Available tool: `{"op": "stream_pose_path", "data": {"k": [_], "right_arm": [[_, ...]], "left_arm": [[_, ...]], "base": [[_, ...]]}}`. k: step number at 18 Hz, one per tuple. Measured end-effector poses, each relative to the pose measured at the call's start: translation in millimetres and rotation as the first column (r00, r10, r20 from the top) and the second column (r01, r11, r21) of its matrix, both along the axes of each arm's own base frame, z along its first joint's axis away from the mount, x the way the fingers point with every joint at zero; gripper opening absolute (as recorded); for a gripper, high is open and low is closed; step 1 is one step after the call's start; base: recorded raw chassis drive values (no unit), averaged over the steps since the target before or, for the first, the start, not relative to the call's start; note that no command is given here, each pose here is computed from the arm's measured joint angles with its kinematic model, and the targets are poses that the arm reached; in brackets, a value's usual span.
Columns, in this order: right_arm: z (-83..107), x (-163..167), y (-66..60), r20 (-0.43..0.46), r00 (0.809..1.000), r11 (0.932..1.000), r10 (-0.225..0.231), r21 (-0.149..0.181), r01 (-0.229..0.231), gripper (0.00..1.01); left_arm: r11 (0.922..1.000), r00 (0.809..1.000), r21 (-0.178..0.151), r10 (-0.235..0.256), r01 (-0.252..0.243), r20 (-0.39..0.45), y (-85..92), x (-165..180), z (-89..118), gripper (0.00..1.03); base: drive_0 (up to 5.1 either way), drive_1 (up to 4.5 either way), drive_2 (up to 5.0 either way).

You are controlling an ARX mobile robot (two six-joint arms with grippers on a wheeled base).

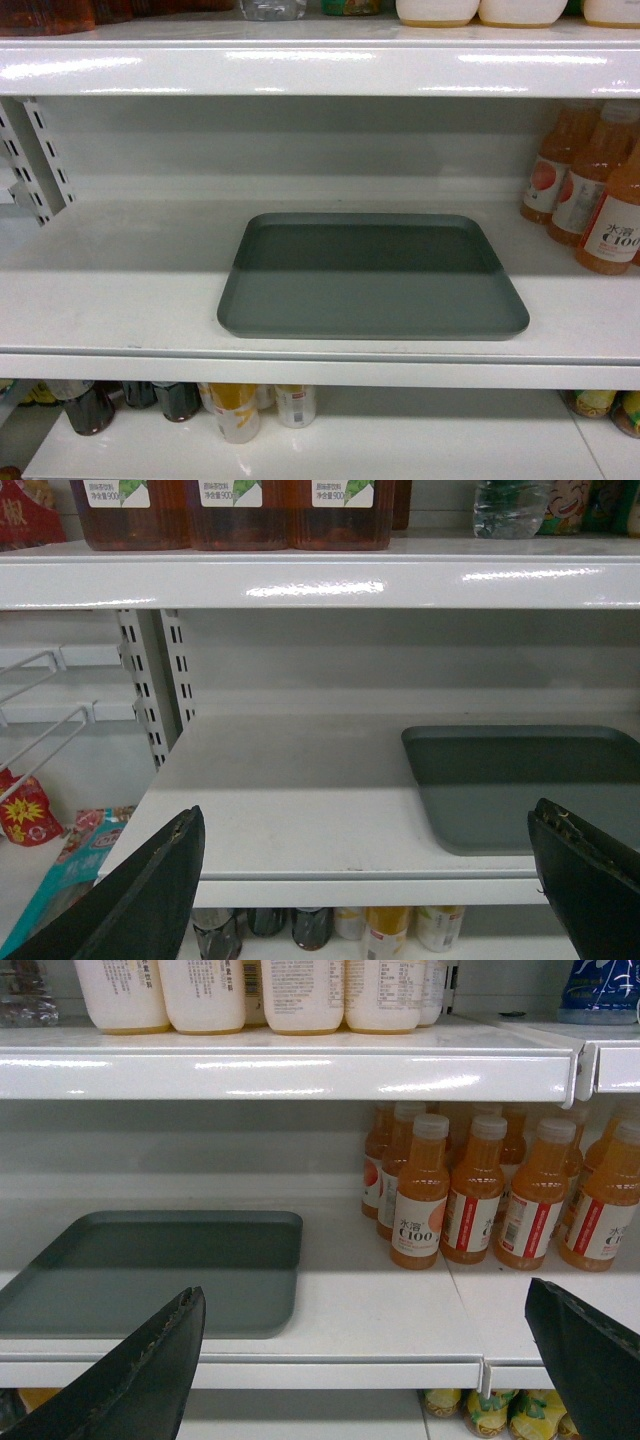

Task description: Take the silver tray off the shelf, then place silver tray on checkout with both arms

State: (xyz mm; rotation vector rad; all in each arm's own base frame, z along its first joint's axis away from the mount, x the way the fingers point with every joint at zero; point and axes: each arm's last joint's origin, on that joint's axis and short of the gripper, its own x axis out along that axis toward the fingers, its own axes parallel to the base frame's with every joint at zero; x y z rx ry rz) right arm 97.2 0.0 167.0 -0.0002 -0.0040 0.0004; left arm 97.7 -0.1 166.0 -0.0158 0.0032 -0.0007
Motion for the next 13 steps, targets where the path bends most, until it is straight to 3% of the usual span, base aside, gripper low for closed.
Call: {"op": "stream_pose_path", "data": {"k": [13], "right_arm": [[0.0,0.0,0.0,0.000,1.000,1.0000,0.000,0.000,0.000,0.98]], "left_arm": [[1.0000,1.000,0.000,0.000,0.000,0.000,0.0,0.0,0.0,0.98]], "base": [[0.0,0.00,0.0]]}}
